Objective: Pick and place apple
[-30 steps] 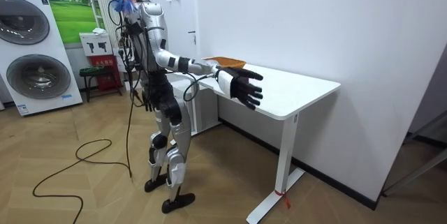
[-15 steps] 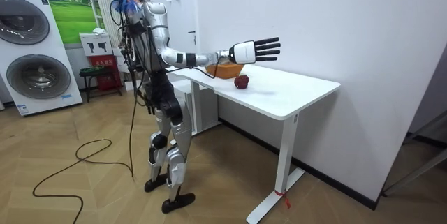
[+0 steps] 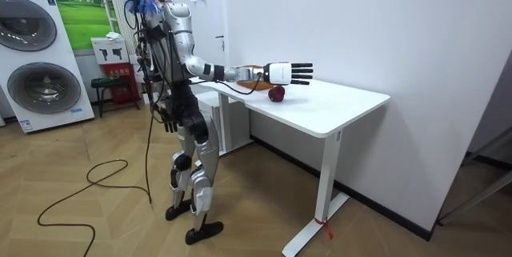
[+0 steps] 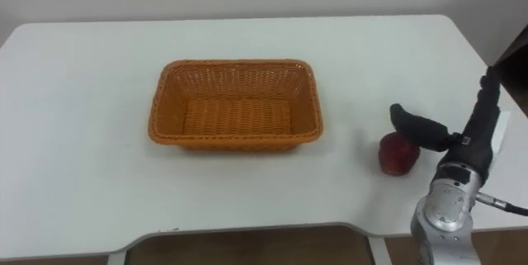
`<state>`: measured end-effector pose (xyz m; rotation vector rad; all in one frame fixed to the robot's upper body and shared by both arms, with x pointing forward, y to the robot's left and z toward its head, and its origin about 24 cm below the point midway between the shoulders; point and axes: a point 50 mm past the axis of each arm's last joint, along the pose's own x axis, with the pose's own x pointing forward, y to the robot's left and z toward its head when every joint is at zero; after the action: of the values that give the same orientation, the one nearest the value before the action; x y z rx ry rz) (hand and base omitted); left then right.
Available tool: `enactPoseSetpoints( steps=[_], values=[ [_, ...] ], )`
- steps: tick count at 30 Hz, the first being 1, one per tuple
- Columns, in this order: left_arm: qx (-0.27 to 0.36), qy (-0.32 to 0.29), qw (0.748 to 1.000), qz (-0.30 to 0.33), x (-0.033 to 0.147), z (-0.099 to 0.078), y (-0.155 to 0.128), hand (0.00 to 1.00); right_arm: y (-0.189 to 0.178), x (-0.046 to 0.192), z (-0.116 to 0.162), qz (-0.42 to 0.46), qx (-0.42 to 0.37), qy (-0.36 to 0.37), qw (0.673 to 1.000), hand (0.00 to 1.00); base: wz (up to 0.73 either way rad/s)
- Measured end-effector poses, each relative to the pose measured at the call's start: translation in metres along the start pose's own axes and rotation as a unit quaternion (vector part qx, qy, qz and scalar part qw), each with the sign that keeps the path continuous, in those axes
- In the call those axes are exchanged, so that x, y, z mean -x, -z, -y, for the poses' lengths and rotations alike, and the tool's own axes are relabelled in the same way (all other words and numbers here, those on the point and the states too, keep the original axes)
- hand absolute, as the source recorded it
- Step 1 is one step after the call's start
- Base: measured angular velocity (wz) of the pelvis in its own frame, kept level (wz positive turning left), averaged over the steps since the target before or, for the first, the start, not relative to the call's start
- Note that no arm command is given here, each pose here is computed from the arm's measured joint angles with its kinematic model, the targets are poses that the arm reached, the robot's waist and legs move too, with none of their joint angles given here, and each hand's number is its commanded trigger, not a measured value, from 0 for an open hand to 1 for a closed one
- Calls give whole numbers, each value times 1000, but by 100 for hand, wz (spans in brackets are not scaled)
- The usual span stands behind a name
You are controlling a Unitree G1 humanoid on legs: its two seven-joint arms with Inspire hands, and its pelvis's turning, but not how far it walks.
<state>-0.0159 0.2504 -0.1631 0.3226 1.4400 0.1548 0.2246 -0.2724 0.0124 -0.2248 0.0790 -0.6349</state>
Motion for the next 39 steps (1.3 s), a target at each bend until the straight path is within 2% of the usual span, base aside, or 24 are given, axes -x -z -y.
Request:
enactPoseSetpoints(
  steps=[10, 19, 32, 33, 34, 39],
  values=[
    [-2, -5, 1000, 7, -1, -3, -5, 0, 10, 5, -7, -6, 41, -45, 998, 0, 0],
    [-3, -16, 1000, 12, -2, -4, -9, 0, 37, 26, -10, -51, 77, -93, 991, 0, 0],
    [-3, -18, 1000, 14, -2, -4, -10, 0, 48, 37, -3, -73, 89, -95, 989, 0, 0],
    [-3, -18, 1000, 14, -2, -4, -10, 0, 49, 38, -2, -74, 89, -95, 989, 68, 0],
    [-3, -18, 1000, 14, -2, -4, -10, 0, 50, 39, -2, -77, 91, -95, 988, 100, 0],
    [-2, -29, 999, 12, -1, -5, -9, 0, 58, 43, 1, -81, 112, -96, 986, 100, 0]
  ],
)
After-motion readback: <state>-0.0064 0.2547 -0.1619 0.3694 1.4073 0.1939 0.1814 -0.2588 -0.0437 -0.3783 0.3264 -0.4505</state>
